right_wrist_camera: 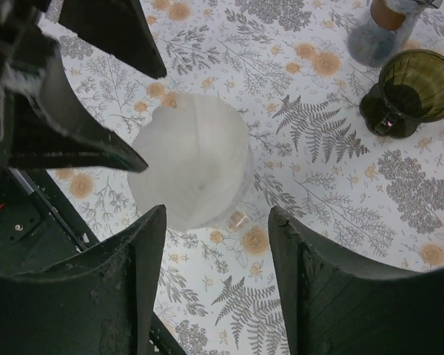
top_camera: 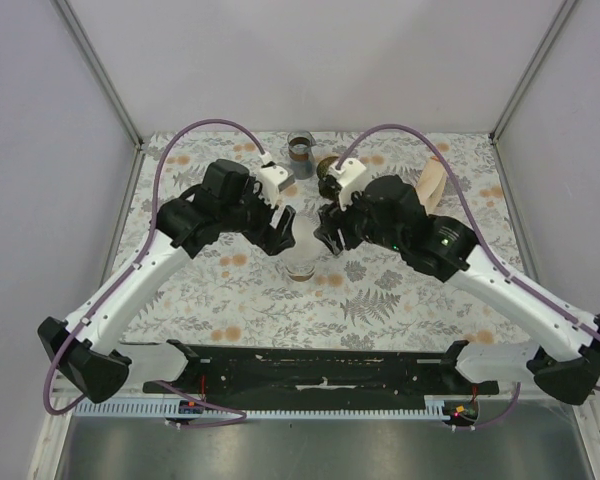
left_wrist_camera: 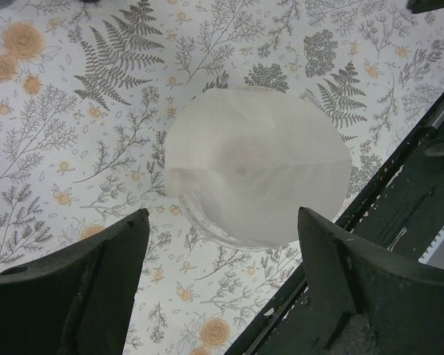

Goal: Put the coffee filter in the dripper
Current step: Place the coffee filter in the coffee dripper, then move the coffee server to the center of the board.

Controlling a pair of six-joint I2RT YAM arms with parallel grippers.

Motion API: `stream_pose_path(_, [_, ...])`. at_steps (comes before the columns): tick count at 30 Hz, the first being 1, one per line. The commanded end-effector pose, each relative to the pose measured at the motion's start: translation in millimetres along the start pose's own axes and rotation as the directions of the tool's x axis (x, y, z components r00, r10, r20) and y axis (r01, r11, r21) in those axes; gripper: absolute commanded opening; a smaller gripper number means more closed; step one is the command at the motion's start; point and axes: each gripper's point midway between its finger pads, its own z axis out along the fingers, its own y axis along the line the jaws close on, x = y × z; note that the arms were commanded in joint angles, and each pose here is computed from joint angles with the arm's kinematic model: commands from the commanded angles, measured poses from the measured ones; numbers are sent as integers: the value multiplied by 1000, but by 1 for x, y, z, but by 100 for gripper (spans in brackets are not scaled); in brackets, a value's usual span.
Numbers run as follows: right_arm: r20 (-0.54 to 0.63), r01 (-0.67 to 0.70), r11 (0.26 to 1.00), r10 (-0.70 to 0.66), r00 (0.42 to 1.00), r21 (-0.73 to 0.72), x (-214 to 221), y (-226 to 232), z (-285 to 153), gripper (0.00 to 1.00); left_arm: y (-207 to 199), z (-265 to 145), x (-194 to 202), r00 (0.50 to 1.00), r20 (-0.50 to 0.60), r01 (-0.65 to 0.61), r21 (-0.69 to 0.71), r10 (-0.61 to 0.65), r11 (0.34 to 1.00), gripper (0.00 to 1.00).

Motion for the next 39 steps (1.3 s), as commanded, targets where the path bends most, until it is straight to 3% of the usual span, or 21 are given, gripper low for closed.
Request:
stream_pose_path(1, [70, -83, 996, 83, 994, -14, 8, -8, -19, 65, 8, -27, -25, 994, 90, -47, -70, 54, 996, 88])
stream_pose_path(8, [35, -359, 933, 359, 933, 9, 80, -39, -7, 55, 37, -42, -30, 990, 142, 33, -159, -10, 987, 88])
stream_pose_path(16, [-65, -528, 849, 529, 846, 37, 150, -51, 52, 49, 82, -56, -21, 972, 195, 174, -227, -131, 958, 87])
stream_pose_path(27, [-169, -701, 710, 685, 708, -58, 191, -25, 111, 45, 116, -84, -12, 946, 270, 262, -303, -181, 916, 86])
stream_pose_path(39, [-234, -759, 639, 724, 649, -124, 195, 25, 148, 44, 125, -96, -12, 941, 285, 276, -334, -182, 901, 86])
